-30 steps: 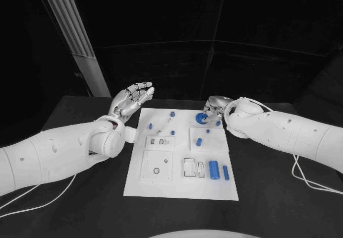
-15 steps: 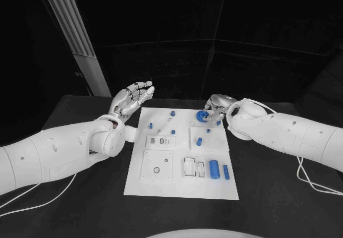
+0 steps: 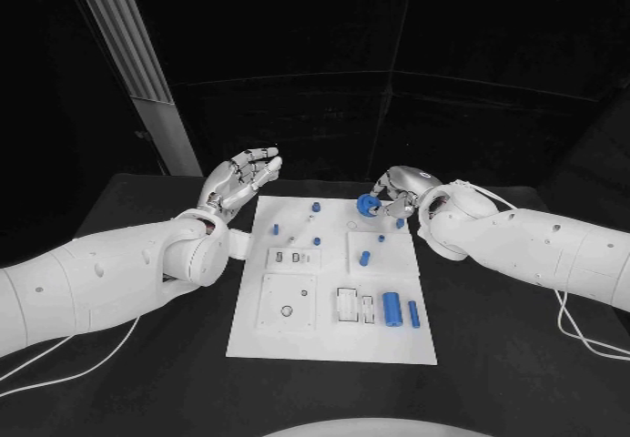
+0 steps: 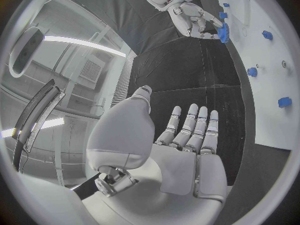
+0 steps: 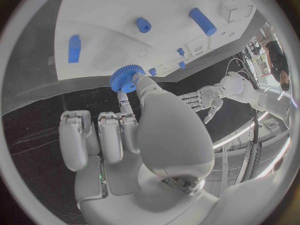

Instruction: Assemble the parts on the task board

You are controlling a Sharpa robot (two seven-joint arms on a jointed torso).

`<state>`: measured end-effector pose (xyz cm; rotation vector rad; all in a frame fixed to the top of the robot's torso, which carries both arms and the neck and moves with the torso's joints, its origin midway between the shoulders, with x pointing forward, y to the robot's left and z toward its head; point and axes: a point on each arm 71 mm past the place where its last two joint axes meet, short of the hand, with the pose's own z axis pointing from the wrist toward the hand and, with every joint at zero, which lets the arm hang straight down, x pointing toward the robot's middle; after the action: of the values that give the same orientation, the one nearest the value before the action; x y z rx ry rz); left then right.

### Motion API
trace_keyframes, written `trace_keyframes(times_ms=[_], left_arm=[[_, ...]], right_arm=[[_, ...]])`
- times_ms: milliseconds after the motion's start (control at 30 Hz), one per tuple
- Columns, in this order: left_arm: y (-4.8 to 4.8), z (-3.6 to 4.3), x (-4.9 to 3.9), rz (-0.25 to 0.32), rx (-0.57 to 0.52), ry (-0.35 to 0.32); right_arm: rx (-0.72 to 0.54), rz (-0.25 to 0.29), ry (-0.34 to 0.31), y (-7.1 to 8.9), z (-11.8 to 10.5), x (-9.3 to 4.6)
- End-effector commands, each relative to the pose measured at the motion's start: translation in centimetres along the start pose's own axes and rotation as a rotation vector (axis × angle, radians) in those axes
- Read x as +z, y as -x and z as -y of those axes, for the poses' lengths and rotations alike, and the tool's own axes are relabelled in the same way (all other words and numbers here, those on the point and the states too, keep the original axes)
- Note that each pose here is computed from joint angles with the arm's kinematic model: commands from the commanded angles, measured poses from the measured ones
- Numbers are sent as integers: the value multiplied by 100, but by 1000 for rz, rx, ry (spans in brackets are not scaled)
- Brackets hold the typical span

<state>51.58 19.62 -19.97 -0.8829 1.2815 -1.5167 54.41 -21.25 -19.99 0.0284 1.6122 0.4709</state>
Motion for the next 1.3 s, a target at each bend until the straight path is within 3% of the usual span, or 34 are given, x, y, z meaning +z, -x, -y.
trace_keyframes(times_ms=[33, 767, 1300], left_arm=[[-11, 209, -21, -12, -4, -290], [-25, 209, -13, -15, -5, -292], [-24, 212, -18, -16, -7, -293]], right_arm=[[21, 50, 42, 44, -91, -5], [36, -9, 195, -203, -817, 210], [-7, -32, 222, -312, -992, 381]])
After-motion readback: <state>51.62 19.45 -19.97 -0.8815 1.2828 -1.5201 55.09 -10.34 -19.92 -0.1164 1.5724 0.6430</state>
